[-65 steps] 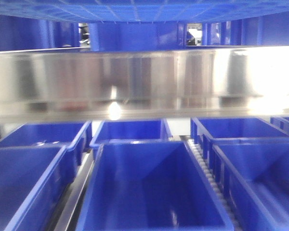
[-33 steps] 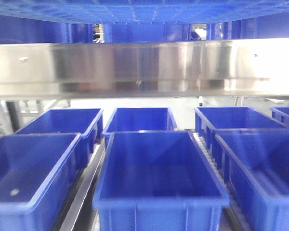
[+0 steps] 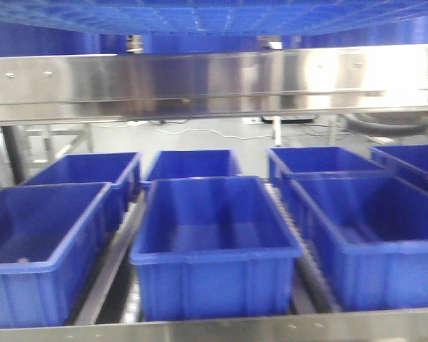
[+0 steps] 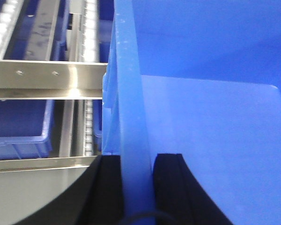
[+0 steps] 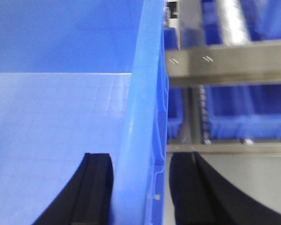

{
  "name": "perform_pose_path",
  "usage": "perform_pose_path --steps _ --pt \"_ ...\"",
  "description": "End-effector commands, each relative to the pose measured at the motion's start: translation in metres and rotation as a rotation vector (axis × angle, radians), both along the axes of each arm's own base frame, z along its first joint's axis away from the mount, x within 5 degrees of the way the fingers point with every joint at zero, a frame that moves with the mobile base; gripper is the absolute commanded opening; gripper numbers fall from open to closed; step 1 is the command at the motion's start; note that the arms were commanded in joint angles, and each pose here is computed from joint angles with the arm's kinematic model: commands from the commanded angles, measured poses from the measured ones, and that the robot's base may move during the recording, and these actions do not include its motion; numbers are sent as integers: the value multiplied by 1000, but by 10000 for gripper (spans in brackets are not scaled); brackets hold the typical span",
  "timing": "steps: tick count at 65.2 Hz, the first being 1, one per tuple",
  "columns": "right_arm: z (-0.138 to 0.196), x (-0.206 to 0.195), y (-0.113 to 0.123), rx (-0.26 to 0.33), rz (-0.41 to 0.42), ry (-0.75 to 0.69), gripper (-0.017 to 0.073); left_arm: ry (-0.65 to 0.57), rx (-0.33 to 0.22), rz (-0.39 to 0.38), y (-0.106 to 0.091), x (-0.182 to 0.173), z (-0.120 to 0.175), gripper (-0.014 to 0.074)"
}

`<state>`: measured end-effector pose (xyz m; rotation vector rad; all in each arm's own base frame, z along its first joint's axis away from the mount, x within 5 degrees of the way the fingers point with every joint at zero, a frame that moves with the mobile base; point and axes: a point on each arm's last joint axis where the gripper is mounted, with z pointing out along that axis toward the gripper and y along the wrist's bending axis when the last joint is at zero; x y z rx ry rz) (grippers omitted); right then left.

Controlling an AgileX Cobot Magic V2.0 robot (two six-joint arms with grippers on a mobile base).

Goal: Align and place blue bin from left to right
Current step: 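Back the base away from the rack while holding the bin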

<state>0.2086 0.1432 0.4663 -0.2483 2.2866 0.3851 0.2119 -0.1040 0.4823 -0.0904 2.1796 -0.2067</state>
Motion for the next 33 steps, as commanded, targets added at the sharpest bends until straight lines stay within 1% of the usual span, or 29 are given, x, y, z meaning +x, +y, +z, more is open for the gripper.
perform_pose_path --steps 1,33 --pt "13 4 -7 10 -46 -101 -81 -95 -3 -4 5 -5 15 -111" --pt "13 4 -7 10 -46 -101 -81 -95 -3 -4 5 -5 15 -111"
